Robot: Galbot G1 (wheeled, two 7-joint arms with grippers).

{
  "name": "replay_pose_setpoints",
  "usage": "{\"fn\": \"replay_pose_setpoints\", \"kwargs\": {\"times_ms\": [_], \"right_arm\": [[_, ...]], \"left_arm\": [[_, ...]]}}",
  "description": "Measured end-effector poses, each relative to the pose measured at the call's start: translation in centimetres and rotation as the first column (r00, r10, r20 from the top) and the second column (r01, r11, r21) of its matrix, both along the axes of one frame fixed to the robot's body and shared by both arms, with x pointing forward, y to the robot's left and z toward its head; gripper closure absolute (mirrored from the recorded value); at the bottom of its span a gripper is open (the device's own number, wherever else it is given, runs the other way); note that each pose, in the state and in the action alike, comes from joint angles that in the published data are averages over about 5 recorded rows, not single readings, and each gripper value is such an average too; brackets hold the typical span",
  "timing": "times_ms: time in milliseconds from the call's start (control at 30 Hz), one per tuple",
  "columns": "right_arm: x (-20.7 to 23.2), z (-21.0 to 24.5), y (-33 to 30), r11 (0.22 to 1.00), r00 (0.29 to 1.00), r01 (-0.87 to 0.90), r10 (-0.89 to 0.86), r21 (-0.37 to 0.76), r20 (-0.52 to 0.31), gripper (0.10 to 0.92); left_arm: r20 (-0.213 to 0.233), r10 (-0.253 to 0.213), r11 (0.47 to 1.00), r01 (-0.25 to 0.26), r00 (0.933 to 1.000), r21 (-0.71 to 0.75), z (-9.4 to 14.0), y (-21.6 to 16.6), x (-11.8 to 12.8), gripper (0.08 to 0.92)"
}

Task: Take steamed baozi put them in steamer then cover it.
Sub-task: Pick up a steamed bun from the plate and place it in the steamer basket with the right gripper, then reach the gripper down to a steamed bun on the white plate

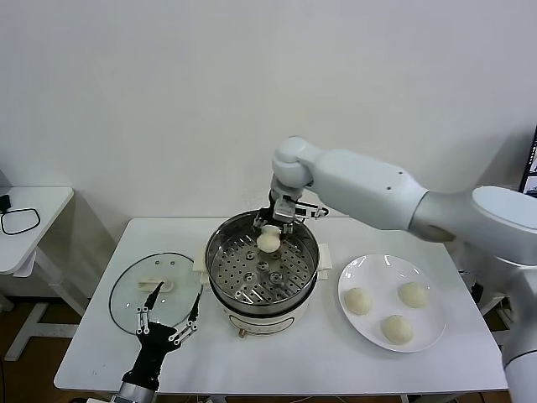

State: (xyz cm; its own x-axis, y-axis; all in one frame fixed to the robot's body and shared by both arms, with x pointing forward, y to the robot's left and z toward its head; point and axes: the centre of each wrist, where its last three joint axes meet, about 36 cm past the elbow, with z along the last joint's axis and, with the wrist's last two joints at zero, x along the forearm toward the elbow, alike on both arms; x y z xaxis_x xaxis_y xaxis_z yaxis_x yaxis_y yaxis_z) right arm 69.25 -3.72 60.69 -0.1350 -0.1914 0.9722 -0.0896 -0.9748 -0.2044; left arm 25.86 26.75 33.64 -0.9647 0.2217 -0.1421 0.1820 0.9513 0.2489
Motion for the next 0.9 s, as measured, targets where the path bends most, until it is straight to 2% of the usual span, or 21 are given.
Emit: {"fn": "replay_pose_setpoints", "kwargs": {"times_ms": [267, 600, 767, 900], "right_arm": [[0.3, -0.8, 0.7, 1.0, 1.0, 0.0, 0.0, -0.001, 0.014, 0.215], [0.3, 2.5, -1.4, 0.996, 0.997, 0.083, -0.083, 0.036, 0.001, 0.2], [0.5, 6.5, -5.8, 0.962, 0.964, 0.264, -0.263, 0.067, -0.024, 0.2], [0.7, 8.8, -11.0, 0.88, 0.884, 0.466, -0.461, 0.087, -0.075, 0.2]], "left_arm": [[0.002, 0.002, 1.0, -0.002, 1.0, -0.001, -0.1, 0.1, 0.0, 0.177], [0.003, 0.003, 1.0, -0.003, 1.0, -0.001, -0.1, 0.2, 0.0, 0.177], [0.006, 0.001, 1.0, -0.001, 1.0, -0.002, 0.1, 0.0, 0.1, 0.177], [0.007, -0.004, 1.0, 0.004, 1.0, -0.002, 0.2, -0.1, 0.1, 0.177]]}}
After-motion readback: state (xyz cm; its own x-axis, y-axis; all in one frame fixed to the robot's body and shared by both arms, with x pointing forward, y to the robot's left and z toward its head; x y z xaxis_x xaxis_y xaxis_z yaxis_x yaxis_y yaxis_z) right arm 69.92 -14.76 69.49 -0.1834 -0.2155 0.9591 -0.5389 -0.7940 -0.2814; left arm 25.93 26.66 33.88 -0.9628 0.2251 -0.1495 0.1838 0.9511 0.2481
